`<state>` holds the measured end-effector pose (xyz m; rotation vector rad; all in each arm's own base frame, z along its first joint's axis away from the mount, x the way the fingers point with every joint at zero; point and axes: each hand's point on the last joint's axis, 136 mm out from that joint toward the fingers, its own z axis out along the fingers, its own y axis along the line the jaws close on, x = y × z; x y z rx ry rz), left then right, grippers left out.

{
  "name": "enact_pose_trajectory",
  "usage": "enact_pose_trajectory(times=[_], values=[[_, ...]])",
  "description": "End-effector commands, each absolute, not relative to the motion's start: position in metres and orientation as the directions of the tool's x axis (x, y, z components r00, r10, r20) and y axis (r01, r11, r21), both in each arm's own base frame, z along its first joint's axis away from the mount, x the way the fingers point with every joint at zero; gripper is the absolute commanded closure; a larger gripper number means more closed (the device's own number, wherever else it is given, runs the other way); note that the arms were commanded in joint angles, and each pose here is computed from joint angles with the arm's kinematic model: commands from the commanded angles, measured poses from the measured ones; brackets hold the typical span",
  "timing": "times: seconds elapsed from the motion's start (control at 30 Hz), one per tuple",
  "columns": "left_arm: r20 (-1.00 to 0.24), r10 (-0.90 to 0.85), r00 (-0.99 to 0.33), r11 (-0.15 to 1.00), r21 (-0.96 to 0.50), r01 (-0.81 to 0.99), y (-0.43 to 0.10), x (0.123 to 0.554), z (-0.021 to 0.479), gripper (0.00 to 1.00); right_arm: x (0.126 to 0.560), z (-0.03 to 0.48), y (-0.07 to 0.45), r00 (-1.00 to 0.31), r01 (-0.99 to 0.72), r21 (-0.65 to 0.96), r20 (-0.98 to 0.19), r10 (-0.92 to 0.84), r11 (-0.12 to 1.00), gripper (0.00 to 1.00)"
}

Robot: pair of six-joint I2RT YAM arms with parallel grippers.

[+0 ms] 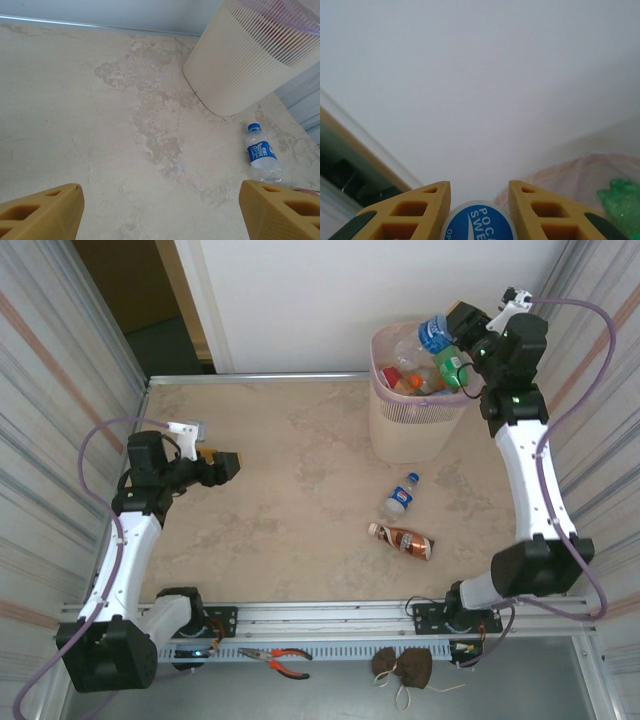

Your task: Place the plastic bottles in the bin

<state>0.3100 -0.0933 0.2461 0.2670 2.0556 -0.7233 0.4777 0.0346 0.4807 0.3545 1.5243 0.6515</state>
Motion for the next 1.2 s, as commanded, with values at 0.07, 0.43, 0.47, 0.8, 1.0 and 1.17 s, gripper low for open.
enact_pose_trajectory(times=[0.07, 0.43, 0.47, 0.8, 1.0, 1.17], values=[[-0.842, -0.071, -0.535, 0.801, -0.368, 0.473, -0.093, 0.309, 0.248, 0.19, 0.521, 0.491, 0.009, 0.034, -0.185, 0.675, -0.722, 0.691, 0.714, 0.80], [-0.826, -0.065, -0.559, 0.805, -0.374, 0.460, -0.092, 0.314, 0.239, 0.19, 0.597, 0.422, 0.012, -0.011, -0.173, 0.784, -0.607, 0.794, 0.597, 0.81], [-0.826, -0.067, -0.560, 0.806, -0.375, 0.458, -0.091, 0.314, 0.239, 0.19, 0.602, 0.417, 0.013, -0.021, -0.181, 0.796, -0.590, 0.807, 0.577, 0.81], [-0.820, -0.066, -0.568, 0.805, -0.380, 0.456, -0.091, 0.317, 0.236, 0.19, 0.629, 0.370, 0.035, -0.164, -0.191, 0.873, -0.479, 0.862, 0.449, 0.75], [-0.822, -0.069, -0.566, 0.798, -0.386, 0.463, -0.093, 0.317, 0.238, 0.19, 0.622, 0.370, 0.038, -0.192, -0.175, 0.856, -0.514, 0.836, 0.486, 0.59], [-0.826, -0.069, -0.560, 0.795, -0.384, 0.469, -0.094, 0.315, 0.241, 0.19, 0.604, 0.389, 0.034, -0.174, -0.151, 0.787, -0.617, 0.767, 0.599, 0.43]])
